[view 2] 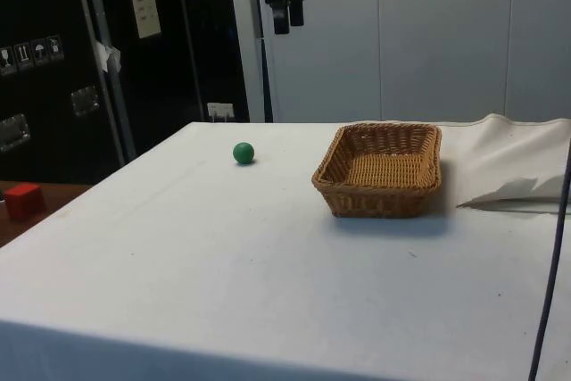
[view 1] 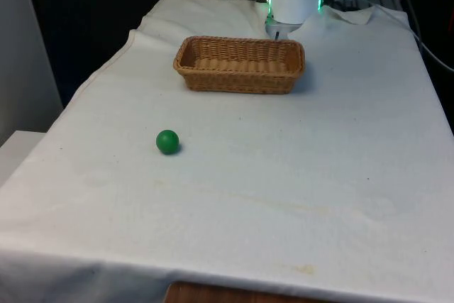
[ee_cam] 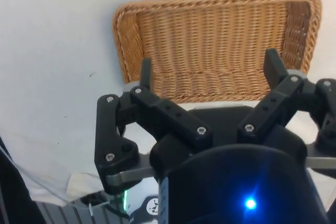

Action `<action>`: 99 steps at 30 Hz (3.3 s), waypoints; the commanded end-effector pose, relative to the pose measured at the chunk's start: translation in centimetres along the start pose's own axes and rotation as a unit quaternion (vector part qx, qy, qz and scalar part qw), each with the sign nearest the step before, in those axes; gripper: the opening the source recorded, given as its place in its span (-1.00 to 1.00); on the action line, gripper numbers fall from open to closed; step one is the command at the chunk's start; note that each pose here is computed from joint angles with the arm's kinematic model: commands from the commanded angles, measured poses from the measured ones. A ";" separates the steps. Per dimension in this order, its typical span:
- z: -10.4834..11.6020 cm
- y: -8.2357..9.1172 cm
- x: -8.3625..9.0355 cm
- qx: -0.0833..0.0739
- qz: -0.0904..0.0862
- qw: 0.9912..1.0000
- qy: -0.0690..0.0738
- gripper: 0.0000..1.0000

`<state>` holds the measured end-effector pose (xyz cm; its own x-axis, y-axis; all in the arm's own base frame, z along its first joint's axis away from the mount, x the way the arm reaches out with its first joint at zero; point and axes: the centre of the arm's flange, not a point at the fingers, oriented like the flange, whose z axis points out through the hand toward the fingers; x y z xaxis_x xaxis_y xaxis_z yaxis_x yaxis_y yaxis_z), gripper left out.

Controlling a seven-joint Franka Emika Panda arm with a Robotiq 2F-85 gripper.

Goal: Pick up the ball and place it into the basket.

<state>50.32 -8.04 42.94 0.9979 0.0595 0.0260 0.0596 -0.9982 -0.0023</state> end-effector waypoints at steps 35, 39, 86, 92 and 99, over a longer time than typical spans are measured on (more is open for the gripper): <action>2.0 5.0 8.8 -0.007 0.006 1.000 0.016 1.00; 3.4 6.0 9.4 -0.001 0.013 1.000 0.020 1.00; 18.0 11.8 13.6 0.004 0.028 0.999 0.043 1.00; 20.0 12.3 13.4 0.012 0.030 0.999 0.041 1.00; 21.4 12.7 13.4 0.016 0.032 0.998 0.042 1.00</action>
<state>65.02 -19.82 21.85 0.9941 -0.0068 0.1078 -0.0027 -0.9993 -0.0380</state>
